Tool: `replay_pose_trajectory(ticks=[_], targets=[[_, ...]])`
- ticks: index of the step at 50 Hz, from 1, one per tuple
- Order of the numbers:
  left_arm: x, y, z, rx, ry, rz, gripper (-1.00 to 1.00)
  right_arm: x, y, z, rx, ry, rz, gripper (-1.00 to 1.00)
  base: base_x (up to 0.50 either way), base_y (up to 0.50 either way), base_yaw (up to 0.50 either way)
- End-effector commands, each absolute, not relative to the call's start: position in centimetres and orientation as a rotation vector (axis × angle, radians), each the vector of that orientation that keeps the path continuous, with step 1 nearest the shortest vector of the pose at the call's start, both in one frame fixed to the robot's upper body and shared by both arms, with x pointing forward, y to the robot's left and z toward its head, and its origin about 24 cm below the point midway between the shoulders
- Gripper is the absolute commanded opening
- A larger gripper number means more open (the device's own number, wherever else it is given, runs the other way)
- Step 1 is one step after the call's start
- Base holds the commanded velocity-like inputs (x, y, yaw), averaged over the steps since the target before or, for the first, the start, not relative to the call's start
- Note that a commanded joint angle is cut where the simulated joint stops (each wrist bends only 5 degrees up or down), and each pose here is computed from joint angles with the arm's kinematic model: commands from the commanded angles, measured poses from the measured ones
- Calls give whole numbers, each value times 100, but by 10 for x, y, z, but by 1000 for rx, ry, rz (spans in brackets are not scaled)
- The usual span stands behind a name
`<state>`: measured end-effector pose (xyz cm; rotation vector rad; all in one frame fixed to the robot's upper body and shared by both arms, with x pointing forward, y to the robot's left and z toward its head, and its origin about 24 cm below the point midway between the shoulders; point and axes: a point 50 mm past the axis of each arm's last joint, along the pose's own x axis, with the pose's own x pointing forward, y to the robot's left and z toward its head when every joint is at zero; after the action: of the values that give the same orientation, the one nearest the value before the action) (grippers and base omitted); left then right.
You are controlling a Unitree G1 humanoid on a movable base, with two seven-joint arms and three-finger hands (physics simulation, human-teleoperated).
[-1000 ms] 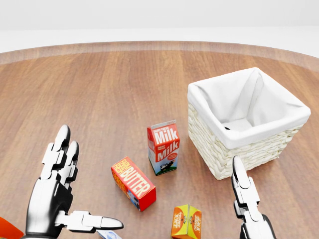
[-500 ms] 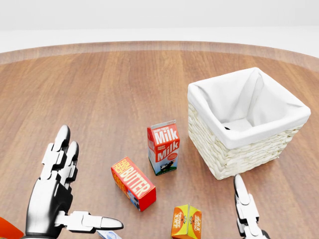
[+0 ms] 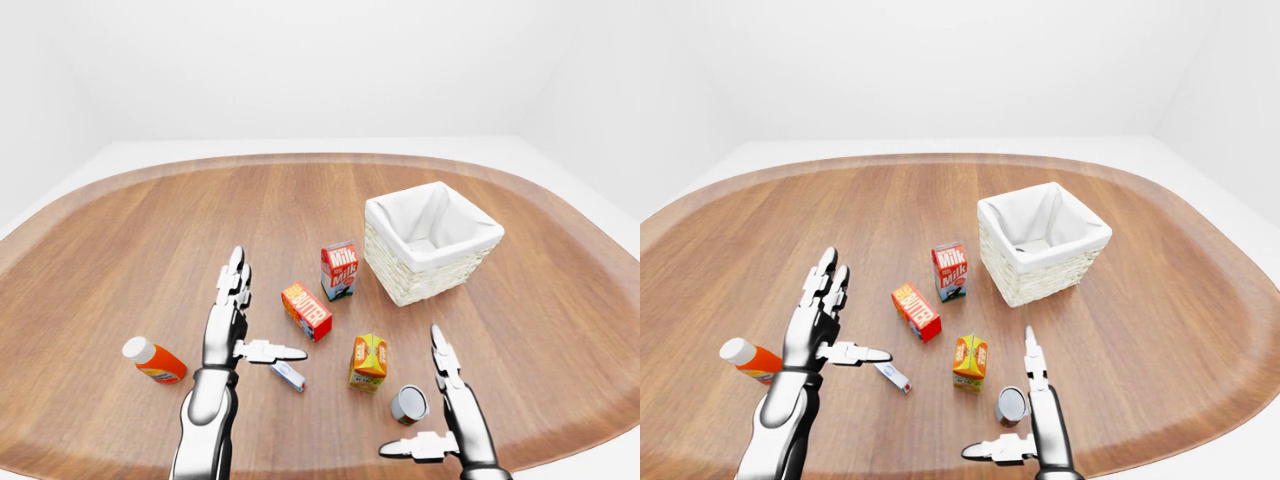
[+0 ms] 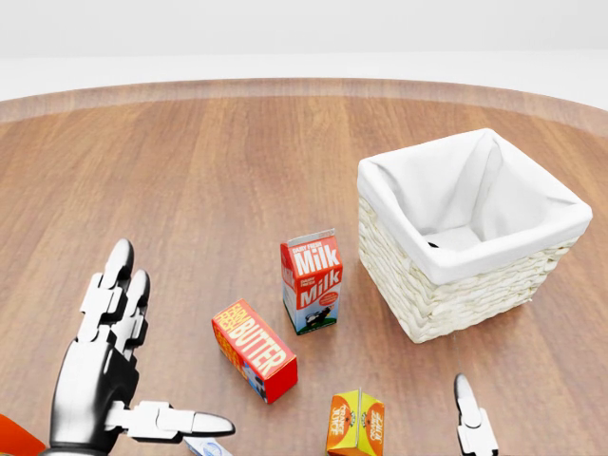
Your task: Pick up the alphabet soup and the tomato sauce, and put them in the basket.
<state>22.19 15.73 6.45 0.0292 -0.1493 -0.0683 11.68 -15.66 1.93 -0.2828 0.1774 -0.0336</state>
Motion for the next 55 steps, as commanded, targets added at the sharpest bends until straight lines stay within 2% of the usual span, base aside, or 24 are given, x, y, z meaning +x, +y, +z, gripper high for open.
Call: replay_pose_trajectory(ticks=[1,17,19,26,37,38,42,55], targets=[[224,160,65,45,-152,-31,100,110,-159,14,-301,212,-47,100,0,0,0],[223,160,66,45,-154,-34,100,111,-162,9,-287,233,-56,100,0,0,0],[223,160,66,45,-154,-35,100,109,-165,-7,-300,296,-67,100,0,0,0],[222,160,65,45,-152,-35,100,112,-168,4,-260,255,-67,100,0,0,0],[223,160,66,45,-155,-35,100,119,-173,-9,-201,296,-72,100,0,0,0],[223,160,66,46,-155,-36,100,116,-175,-23,-203,356,-80,100,0,0,0],[223,160,66,46,-155,-35,100,118,-174,-11,-187,307,-72,100,0,0,0],[223,160,66,45,-155,-35,100,120,-177,-15,-160,317,-80,100,0,0,0]])
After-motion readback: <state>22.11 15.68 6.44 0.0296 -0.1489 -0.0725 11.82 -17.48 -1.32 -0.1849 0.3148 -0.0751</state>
